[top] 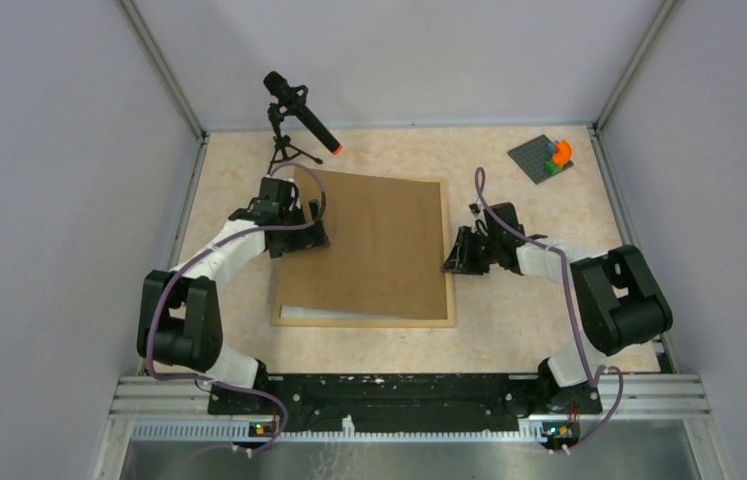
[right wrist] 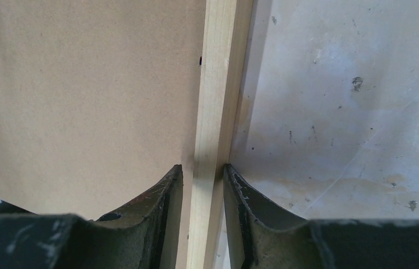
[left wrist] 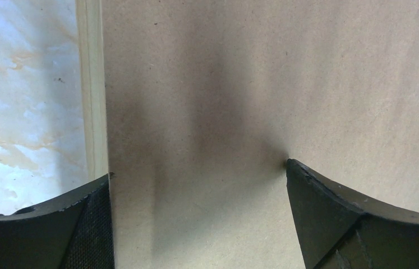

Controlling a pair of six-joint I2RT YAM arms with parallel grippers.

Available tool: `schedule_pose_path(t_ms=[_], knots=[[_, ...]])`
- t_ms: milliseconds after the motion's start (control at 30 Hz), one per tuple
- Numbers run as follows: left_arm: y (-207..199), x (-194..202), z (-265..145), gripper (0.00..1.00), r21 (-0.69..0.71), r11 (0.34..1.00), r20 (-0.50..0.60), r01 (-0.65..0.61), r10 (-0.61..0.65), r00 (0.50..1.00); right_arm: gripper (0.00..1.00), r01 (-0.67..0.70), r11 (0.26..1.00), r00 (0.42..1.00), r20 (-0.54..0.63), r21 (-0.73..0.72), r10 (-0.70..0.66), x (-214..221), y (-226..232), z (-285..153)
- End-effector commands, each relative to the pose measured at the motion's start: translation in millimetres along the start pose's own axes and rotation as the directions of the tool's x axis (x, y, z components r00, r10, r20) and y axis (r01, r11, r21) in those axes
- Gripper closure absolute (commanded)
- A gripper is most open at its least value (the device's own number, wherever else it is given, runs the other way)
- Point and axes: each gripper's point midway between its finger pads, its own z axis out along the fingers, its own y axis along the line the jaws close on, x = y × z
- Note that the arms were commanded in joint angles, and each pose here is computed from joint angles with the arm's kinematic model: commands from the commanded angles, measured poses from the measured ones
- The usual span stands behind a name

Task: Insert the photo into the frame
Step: Place the photo frame item in the photo frame.

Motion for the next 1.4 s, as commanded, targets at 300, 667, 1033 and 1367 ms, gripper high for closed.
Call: schedule_pose_path(t_ms=[300,667,1033,1367], knots=[[25.0,1.9,-22.9,0.01,-0.106,0.994,-0.022,-0.038,0.036,0.999,0.69,0.023,0.997,0.999,-0.027,-0.068,-0.025,4.0,14.5,5.2],[6.7,26.4,-1.8,0.01,-0.021,0.999,-0.092,-0.024,0.022,0.996,0.70,0.018,0.997,1.000,-0.012,-0.081,-0.019,-0.5,19.9,2.3],[-10.6,20.3,-18.3,0.01,0.111,0.991,-0.078,-0.069,0.078,0.994,0.60,0.033,0.997,0.999,0.007,-0.065,-0.033,-6.5,19.2,0.5],[2.8,14.8,-29.3,0.01,0.049,0.997,-0.076,-0.064,0.068,0.995,0.57,0.057,0.998,0.998,0.038,-0.015,-0.056,-15.0,10.7,3.1]])
